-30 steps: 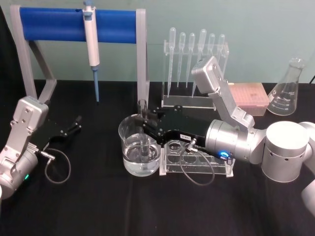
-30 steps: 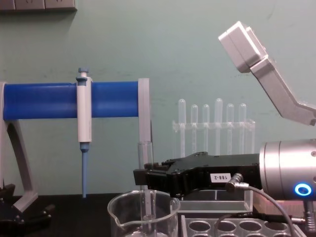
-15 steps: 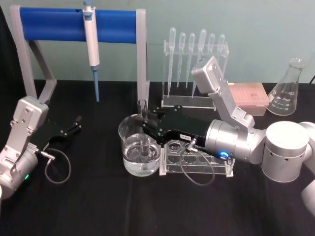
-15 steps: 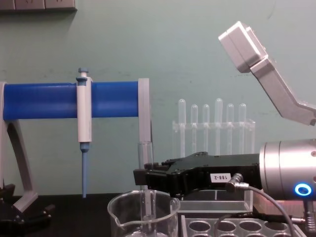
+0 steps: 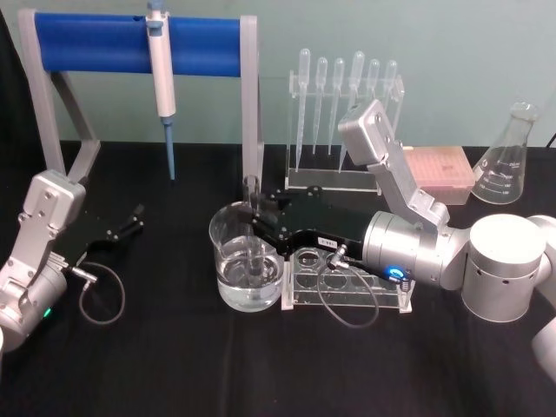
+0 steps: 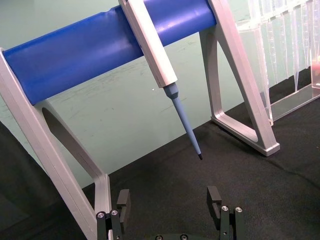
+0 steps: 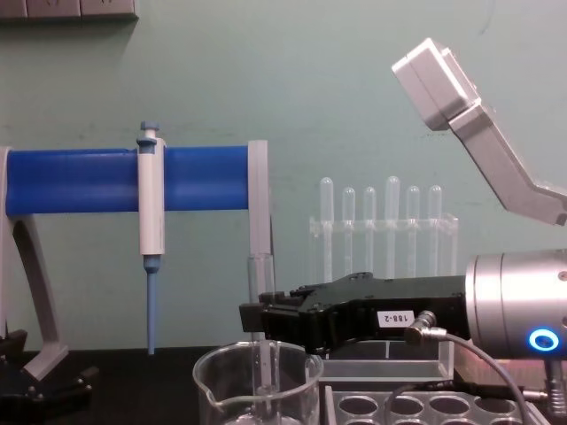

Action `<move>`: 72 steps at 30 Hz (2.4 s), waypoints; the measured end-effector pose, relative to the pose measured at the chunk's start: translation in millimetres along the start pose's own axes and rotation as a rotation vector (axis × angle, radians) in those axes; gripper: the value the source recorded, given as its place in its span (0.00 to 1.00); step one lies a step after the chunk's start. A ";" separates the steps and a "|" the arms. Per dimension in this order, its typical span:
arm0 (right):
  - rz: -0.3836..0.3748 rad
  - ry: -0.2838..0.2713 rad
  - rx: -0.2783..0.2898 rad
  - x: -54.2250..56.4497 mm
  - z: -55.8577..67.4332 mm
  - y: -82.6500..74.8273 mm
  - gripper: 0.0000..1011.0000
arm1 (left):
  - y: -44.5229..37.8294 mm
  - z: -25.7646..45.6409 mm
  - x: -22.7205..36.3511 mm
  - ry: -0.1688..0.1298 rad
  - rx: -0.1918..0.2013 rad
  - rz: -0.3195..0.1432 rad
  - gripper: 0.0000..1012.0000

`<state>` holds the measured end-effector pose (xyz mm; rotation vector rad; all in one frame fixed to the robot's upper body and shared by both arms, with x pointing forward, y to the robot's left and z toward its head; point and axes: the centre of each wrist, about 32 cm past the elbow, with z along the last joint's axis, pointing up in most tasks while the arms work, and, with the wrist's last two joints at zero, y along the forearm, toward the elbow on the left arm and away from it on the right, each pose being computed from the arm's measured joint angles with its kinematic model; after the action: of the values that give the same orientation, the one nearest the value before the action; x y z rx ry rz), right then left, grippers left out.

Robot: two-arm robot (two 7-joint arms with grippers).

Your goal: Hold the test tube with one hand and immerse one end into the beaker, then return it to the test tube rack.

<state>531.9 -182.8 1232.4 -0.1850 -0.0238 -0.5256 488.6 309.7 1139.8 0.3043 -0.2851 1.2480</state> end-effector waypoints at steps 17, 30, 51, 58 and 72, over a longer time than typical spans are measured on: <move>0.000 0.000 0.000 0.0 0.0 0.0 0.24 | 0.0 0.0 0.0 0.000 0.000 0.000 0.99; 0.000 0.000 0.000 0.0 0.0 0.0 0.24 | 0.0 0.0 0.0 0.000 0.000 0.000 0.99; 0.000 0.000 0.000 0.0 0.0 0.0 0.24 | 0.0 0.0 0.0 0.000 0.000 0.000 0.99; 0.000 0.000 0.000 0.0 0.0 0.0 0.24 | 0.0 0.0 0.0 0.000 0.000 0.000 0.99; 0.000 0.000 0.000 0.0 0.0 0.0 0.24 | 0.0 0.0 0.0 0.000 0.000 0.000 0.99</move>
<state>531.9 -182.8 1232.4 -0.1849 -0.0237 -0.5256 488.6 309.7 1139.8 0.3045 -0.2851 1.2480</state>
